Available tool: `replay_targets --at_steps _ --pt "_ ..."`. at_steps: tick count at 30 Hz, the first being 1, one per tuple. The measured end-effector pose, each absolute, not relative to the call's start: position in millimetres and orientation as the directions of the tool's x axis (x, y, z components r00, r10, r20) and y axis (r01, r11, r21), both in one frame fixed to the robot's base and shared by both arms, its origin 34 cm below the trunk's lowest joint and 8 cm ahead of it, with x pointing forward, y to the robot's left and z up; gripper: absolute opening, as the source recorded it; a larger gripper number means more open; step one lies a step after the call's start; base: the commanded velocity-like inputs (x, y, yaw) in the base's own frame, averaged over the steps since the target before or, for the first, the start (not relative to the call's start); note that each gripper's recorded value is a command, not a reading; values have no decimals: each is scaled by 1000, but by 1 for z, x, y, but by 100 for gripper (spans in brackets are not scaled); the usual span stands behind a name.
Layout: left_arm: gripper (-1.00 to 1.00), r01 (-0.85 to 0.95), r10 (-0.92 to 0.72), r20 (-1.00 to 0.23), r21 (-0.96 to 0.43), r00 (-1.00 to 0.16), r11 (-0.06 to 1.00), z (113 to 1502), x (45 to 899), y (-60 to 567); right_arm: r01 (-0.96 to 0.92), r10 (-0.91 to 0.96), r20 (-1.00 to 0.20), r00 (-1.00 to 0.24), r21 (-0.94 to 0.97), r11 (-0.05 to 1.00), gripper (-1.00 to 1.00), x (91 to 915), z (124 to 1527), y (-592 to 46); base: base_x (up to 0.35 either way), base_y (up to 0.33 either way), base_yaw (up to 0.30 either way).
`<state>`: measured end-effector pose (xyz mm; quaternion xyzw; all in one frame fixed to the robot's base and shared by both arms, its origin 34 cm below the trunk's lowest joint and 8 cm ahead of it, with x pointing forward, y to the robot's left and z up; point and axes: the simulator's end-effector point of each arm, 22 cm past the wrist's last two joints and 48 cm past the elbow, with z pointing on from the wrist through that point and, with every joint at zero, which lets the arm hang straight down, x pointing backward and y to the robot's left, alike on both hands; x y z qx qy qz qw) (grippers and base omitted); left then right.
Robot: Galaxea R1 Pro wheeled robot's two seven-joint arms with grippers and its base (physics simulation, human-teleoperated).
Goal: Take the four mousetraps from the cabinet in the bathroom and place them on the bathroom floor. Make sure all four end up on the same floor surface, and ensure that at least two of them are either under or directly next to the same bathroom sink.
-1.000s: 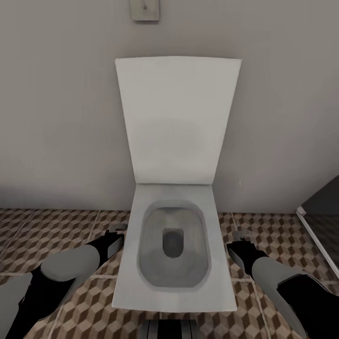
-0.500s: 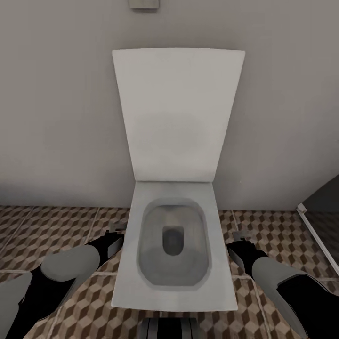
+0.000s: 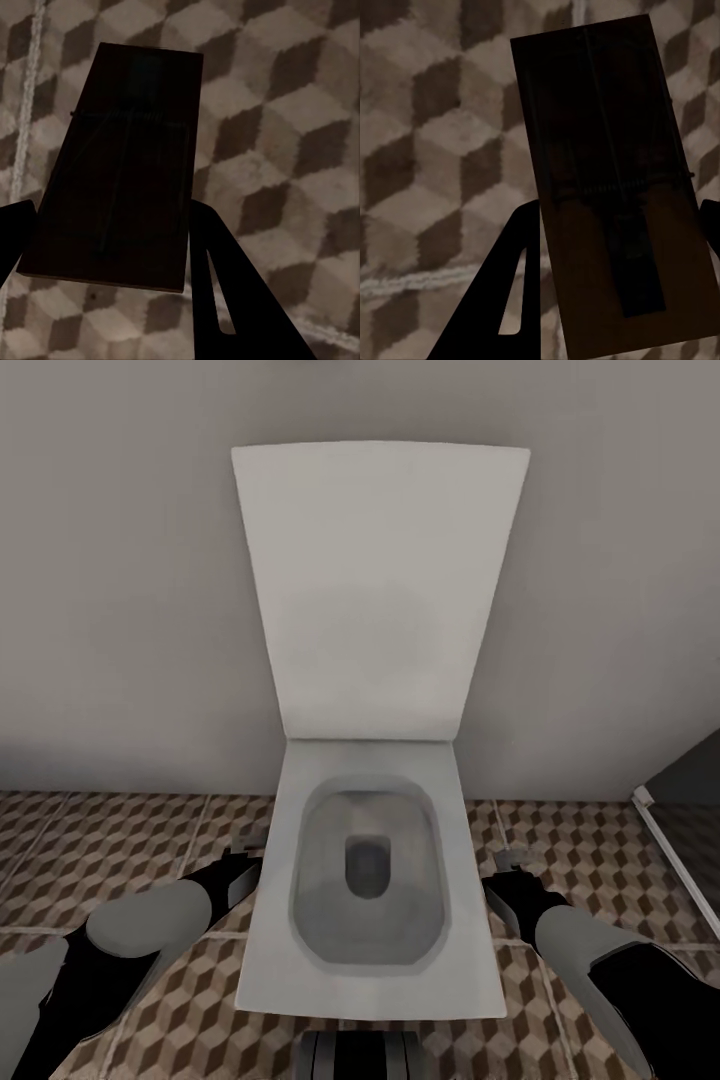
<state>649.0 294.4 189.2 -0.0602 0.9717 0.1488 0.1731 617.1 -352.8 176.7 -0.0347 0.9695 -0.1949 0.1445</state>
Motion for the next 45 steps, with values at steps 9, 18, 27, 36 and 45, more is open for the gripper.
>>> replay_targets --at_steps 9,18,27,36,45 --pt "-100 -165 -65 -341 271 -938 948 181 644 294 -16 -123 -253 -960 -389 921 -100 612 169 -354 0 0 0" --pt "-100 -158 -64 -326 273 -943 949 173 639 294 -21 -123 -239 -963 -390 920 -100 607 162 -355 0 0 0" --pt "-100 -153 -62 -313 275 -948 949 165 634 293 -23 -121 -225 -967 -393 919 -100 602 155 -359 0 0 0" --pt "-100 -147 -63 -297 273 -953 951 156 628 301 -29 -110 -245 -963 -313 949 -100 602 144 -362 0 0 0" --pt "-100 -114 -67 -285 152 -956 982 143 628 286 -32 -110 -275 -955 -275 961 -100 604 137 -363 0 0 0"
